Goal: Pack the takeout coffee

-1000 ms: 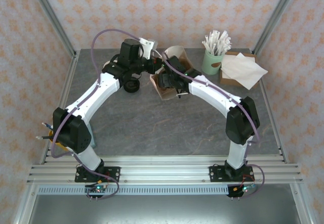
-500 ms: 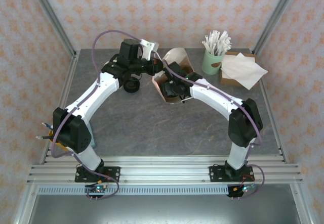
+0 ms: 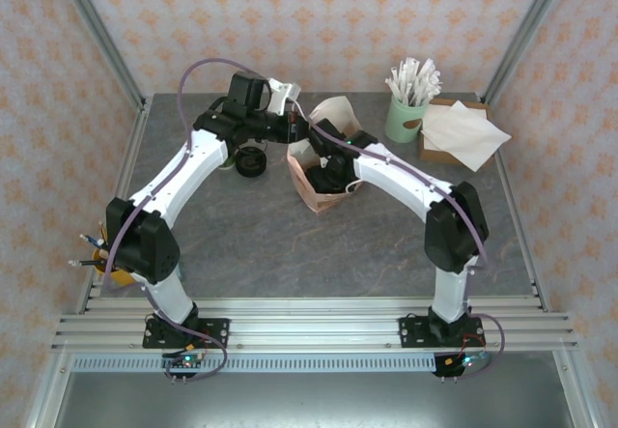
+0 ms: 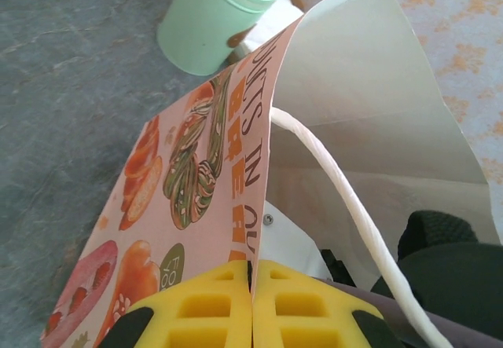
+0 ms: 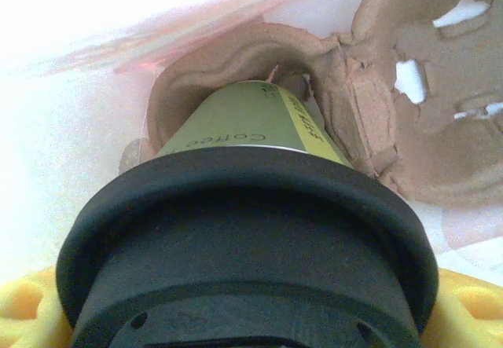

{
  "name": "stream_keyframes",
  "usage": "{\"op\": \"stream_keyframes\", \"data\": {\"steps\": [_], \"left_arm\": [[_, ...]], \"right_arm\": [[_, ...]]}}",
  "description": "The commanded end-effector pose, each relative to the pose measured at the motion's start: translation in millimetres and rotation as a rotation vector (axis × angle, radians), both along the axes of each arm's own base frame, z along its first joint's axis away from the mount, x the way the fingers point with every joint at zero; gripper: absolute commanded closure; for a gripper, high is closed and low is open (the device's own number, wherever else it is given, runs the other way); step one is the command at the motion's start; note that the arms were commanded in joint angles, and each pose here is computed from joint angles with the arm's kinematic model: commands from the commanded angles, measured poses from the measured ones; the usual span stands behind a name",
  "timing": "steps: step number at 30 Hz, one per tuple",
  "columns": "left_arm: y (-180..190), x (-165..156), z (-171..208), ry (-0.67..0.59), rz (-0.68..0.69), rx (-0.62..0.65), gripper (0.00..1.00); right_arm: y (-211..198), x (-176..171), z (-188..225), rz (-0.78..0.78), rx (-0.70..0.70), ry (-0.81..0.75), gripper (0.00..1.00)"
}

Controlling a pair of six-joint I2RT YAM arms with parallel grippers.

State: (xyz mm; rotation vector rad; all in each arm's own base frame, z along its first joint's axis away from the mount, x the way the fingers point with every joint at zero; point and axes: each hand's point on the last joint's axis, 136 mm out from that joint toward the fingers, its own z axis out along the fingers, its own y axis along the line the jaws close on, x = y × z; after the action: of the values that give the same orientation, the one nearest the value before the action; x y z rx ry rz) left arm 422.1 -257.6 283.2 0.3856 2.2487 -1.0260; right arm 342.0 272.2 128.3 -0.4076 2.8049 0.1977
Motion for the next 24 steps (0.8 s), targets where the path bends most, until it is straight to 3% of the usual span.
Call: {"op": "stream_keyframes", "data": {"steps": [1,7,24], "left_arm": [[-6,5,24,-0.054,-0.017,-0.026,1.00],[3,26,13,-0.018,0.054,-0.030,1.00],[3,36,6,0.000,0.057,-0.012,1.00]], "right_arm": [[-3,-30,-44,0.013,-0.093,0.209,0.46],[3,-22,-68,-0.003,-0.141,0.261,0.46],[-27,-60,-154,0.008,-0.296,0.466,0.47]]}}
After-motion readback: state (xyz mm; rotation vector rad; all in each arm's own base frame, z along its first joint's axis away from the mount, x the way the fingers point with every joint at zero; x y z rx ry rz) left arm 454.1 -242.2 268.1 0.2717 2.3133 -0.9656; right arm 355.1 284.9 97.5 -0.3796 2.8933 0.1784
